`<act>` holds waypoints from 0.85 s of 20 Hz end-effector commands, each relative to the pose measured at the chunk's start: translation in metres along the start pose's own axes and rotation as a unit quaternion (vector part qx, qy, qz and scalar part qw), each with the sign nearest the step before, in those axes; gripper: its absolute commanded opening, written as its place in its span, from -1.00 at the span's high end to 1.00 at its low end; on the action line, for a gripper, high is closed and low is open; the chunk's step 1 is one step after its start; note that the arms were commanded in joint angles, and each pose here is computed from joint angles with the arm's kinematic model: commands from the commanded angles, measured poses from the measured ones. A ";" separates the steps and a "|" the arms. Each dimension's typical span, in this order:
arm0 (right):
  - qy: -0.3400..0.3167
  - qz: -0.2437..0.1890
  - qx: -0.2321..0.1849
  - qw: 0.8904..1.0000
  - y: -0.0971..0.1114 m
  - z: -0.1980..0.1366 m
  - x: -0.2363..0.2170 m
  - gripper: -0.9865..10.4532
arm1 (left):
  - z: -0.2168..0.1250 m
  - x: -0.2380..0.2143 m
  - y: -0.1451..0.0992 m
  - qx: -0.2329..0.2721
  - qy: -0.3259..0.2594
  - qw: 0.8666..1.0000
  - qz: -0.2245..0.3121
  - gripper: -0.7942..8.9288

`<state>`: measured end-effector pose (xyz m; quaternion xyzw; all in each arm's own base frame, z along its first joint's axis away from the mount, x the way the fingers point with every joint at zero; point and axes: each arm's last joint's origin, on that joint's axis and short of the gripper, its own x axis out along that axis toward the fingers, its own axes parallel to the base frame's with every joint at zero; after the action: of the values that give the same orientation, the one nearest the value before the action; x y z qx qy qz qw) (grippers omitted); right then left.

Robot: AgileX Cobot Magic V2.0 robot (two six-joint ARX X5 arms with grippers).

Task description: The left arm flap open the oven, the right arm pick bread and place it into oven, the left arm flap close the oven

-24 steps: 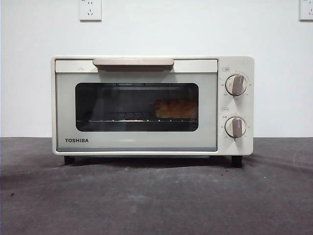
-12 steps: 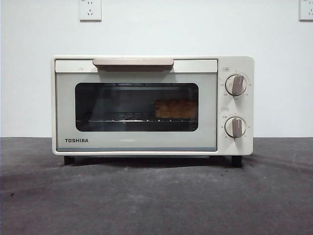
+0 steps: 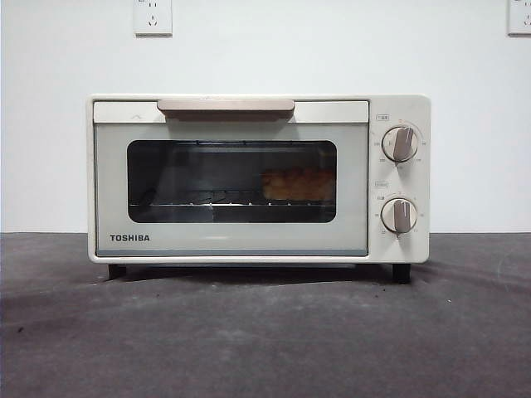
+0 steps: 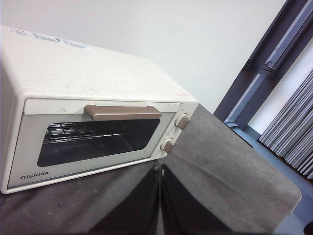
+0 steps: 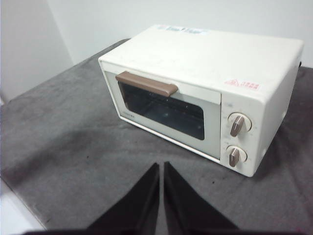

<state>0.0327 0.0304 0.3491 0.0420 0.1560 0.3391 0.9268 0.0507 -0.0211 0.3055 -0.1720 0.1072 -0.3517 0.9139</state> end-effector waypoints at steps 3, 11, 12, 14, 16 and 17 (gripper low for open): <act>-0.015 0.005 0.002 1.000 0.001 0.005 -0.004 0.81 | 0.004 -0.001 -0.003 0.014 -0.008 1.000 -0.002 0.82; -0.015 0.006 0.002 1.000 0.001 0.005 -0.004 0.81 | -0.005 0.002 0.004 0.023 -0.019 1.000 -0.004 0.82; -0.015 0.006 0.002 1.000 0.001 0.005 -0.004 0.81 | -0.010 0.003 0.007 0.034 -0.025 0.999 -0.003 0.82; -0.015 0.006 0.002 1.000 0.001 0.005 -0.004 0.81 | -0.021 0.006 0.014 0.072 -0.040 0.997 0.002 0.82; -0.015 0.006 0.002 1.000 0.001 0.005 -0.004 0.81 | -0.037 0.009 0.025 0.087 -0.058 0.994 0.014 0.82; -0.015 0.006 0.002 1.000 0.001 0.005 -0.004 0.81 | -0.046 0.010 0.031 0.092 -0.068 0.993 0.027 0.82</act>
<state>0.0328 0.0305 0.3496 0.0432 0.1537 0.3398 0.9268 0.0604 -0.0183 0.2584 -0.1248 0.0296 -0.3312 0.9348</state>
